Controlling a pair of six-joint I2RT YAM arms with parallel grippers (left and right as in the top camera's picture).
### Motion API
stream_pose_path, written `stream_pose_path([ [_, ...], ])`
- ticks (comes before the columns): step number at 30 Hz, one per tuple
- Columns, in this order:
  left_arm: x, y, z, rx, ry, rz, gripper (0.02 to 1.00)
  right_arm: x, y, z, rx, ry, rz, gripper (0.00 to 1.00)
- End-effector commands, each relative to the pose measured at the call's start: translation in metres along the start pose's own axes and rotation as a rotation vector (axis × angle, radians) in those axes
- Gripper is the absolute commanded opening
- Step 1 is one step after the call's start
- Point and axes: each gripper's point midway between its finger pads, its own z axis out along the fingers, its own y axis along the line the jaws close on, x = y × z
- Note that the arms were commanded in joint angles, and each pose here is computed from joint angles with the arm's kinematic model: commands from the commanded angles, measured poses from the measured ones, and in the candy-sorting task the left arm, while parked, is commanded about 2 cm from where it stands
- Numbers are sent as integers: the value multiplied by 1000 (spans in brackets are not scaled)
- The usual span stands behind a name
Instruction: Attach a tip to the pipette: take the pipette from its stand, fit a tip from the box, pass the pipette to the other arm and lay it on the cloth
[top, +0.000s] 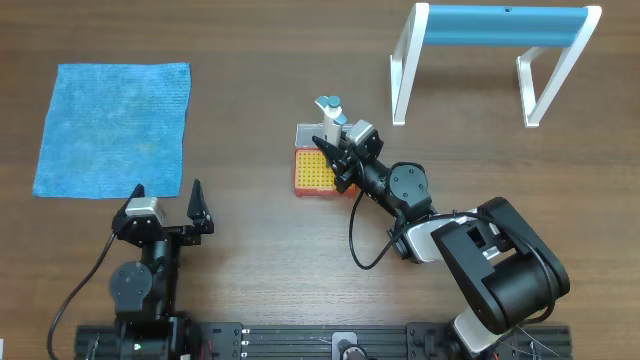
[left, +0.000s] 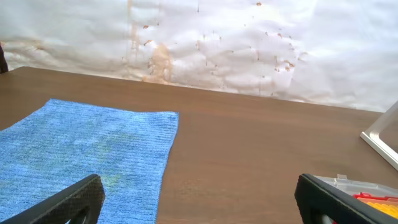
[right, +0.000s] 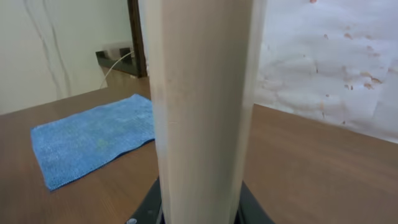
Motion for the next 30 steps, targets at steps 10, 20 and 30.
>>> stream_pose_path([
  [10,2,-1,0,7,7,1,996,23,3,-1,-9,82,9,69],
  [20,2,-1,0,7,7,1,993,42,2,-3,-3,162,38,73],
  [30,2,-1,0,7,7,1,993,46,1,-2,-6,144,36,73],
])
